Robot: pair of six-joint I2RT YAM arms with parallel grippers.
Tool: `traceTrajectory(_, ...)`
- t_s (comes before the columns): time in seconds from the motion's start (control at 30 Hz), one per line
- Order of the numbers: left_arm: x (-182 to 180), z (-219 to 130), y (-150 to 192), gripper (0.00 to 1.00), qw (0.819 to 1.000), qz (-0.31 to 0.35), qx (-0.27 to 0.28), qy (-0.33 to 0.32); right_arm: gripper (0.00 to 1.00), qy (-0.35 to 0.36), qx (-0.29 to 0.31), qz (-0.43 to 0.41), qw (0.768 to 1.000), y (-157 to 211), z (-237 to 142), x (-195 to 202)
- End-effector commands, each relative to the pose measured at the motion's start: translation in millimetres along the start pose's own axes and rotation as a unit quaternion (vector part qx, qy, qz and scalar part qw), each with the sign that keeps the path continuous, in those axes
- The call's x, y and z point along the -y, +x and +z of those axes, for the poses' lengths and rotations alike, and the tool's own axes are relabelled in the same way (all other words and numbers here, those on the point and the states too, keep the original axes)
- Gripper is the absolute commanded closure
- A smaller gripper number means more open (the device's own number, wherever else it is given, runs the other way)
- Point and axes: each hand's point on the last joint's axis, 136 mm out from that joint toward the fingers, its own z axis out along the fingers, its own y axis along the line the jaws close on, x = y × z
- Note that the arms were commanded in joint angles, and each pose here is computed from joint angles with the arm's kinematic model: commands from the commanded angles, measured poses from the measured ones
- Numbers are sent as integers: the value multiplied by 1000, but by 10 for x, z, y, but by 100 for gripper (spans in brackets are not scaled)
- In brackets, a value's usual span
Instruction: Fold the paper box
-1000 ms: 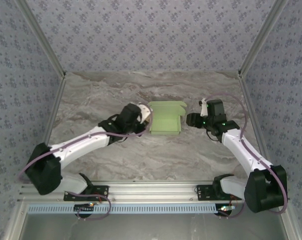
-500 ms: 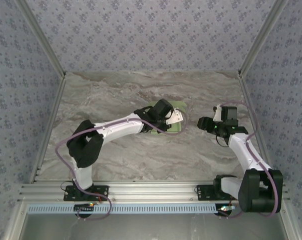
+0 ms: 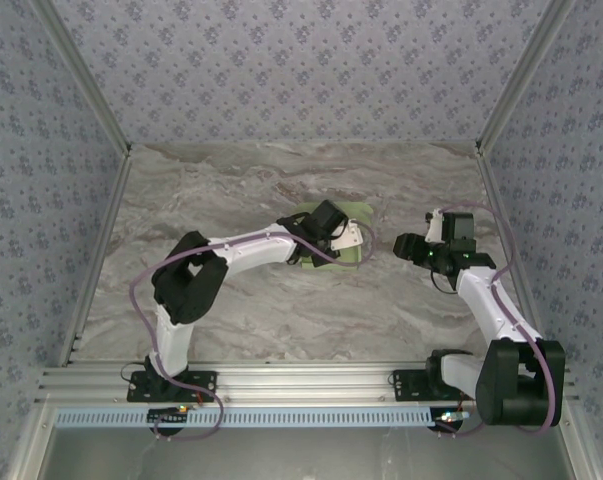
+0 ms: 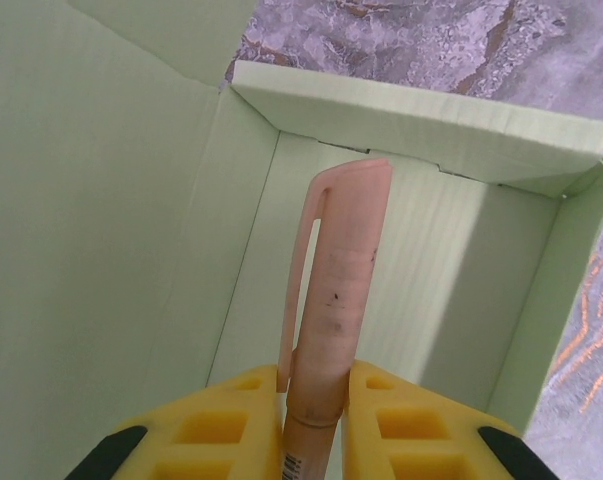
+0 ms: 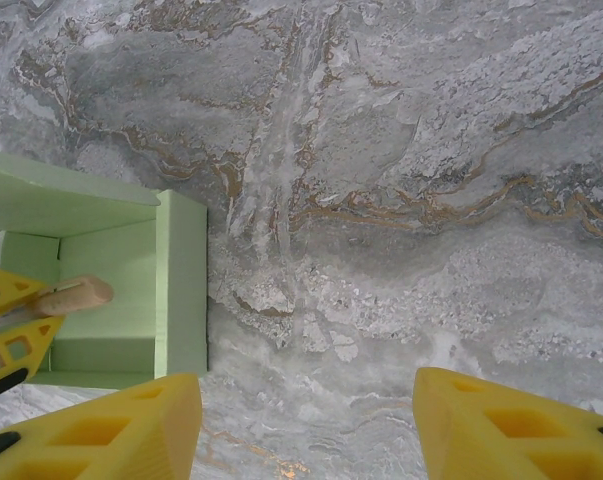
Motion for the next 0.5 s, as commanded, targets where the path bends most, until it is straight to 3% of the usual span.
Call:
traceTrajectory(0.0,-67,30,-114,81,1000,0,9,-10,40,-7,0,-1,1000,24,-17,-9)
traceTrajectory(0.23,-102,20,-145,69,1000,-22,14,-15,40,2,-1,-5,1000,43,-19,-6)
traceTrajectory(0.47,-111,-124,-202,64,999,-38,30,-14,40,14,2,-36,999,38,-17,-105)
